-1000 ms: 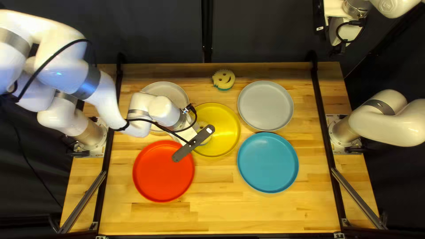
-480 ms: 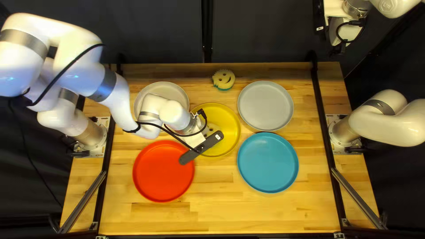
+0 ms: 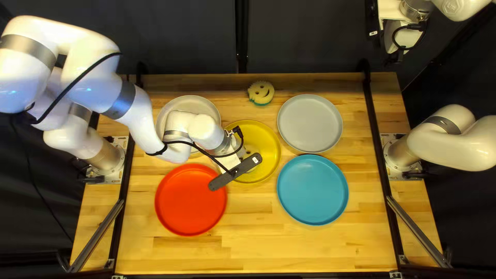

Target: Pick up sponge and scrub the plate

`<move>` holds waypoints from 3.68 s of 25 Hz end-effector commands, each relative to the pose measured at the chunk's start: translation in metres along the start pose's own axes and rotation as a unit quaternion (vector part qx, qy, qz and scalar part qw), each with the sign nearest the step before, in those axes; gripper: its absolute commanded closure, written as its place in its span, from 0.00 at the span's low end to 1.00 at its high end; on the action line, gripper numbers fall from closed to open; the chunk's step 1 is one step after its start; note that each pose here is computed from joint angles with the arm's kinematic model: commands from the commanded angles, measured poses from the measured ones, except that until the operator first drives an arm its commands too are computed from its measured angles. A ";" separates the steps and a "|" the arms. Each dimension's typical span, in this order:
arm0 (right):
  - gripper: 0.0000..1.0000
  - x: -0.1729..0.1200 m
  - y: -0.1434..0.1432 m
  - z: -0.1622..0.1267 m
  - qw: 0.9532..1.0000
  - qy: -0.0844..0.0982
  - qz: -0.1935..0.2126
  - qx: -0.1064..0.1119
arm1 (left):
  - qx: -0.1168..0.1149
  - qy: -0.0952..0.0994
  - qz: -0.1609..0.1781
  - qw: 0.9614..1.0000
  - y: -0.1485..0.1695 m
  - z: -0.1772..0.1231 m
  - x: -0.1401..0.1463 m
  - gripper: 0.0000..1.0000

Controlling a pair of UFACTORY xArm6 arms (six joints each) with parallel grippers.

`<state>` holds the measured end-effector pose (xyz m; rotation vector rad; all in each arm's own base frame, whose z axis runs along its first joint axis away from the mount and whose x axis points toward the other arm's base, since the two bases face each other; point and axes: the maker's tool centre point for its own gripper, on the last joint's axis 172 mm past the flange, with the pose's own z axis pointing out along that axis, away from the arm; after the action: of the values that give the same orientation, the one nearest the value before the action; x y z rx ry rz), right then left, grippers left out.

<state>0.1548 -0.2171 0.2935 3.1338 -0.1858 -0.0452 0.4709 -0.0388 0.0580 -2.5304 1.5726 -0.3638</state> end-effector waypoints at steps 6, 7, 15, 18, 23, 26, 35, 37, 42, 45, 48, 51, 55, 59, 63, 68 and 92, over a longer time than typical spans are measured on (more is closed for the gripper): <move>0.00 0.000 0.000 0.000 1.000 0.000 0.000 0.000 | -0.005 -0.006 -0.009 1.000 -0.002 0.002 0.007 1.00; 0.00 0.000 0.000 0.000 1.000 0.000 0.000 0.000 | -0.007 -0.009 -0.009 1.000 -0.003 0.003 0.009 1.00; 0.00 0.000 0.000 0.000 1.000 0.000 0.000 0.000 | -0.031 -0.044 -0.005 0.999 0.008 0.013 0.011 1.00; 0.00 0.000 0.000 0.000 1.000 0.000 0.000 0.000 | -0.036 -0.048 -0.008 0.998 0.019 0.012 0.005 1.00; 0.00 0.000 0.000 0.000 1.000 0.000 0.000 0.000 | -0.040 -0.051 -0.016 0.998 0.030 0.010 -0.002 1.00; 0.00 0.000 0.000 0.000 1.000 0.000 0.000 0.000 | -0.040 -0.052 -0.019 0.998 0.031 0.011 -0.002 1.00; 0.00 0.000 0.000 0.000 1.000 0.000 0.000 0.000 | -0.027 -0.043 -0.011 0.999 -0.011 0.023 0.010 1.00; 0.00 0.000 0.000 0.000 1.000 0.000 0.000 0.000 | -0.025 -0.042 -0.008 0.999 -0.019 0.025 0.011 1.00; 0.00 0.000 0.000 0.000 1.000 0.000 0.000 0.000 | -0.019 -0.038 0.000 0.999 -0.032 0.029 0.014 1.00; 0.00 0.000 0.000 0.000 1.000 0.000 0.000 0.000 | -0.020 -0.039 0.001 0.999 -0.025 0.025 0.009 1.00; 0.00 0.000 0.000 0.000 1.000 0.000 0.000 0.000 | -0.025 -0.042 -0.004 0.999 -0.011 0.018 -0.004 1.00; 0.00 0.000 0.000 0.000 1.000 0.000 0.000 0.000 | -0.030 -0.045 -0.011 0.998 0.003 0.014 -0.013 1.00; 0.00 0.000 0.000 0.000 1.000 0.000 0.000 0.000 | -0.037 -0.049 -0.022 0.998 0.022 0.011 -0.025 1.00; 0.00 0.000 0.000 0.000 1.000 0.000 0.000 0.000 | -0.039 -0.051 -0.032 0.997 0.030 0.006 -0.029 1.00; 0.00 0.000 0.000 0.000 1.000 0.000 0.000 0.000 | -0.038 -0.051 -0.033 0.997 0.019 0.005 -0.024 1.00; 0.00 0.000 0.000 0.000 1.000 0.000 0.000 0.000 | -0.029 -0.047 -0.026 0.998 -0.011 0.011 -0.017 1.00; 0.00 0.000 0.000 0.000 1.000 0.000 0.000 0.000 | -0.034 -0.047 -0.032 0.998 0.008 0.008 -0.039 1.00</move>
<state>0.1548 -0.2171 0.2935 3.1338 -0.1857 -0.0452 0.4593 -0.0066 0.0436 -2.6027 1.5078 -0.2054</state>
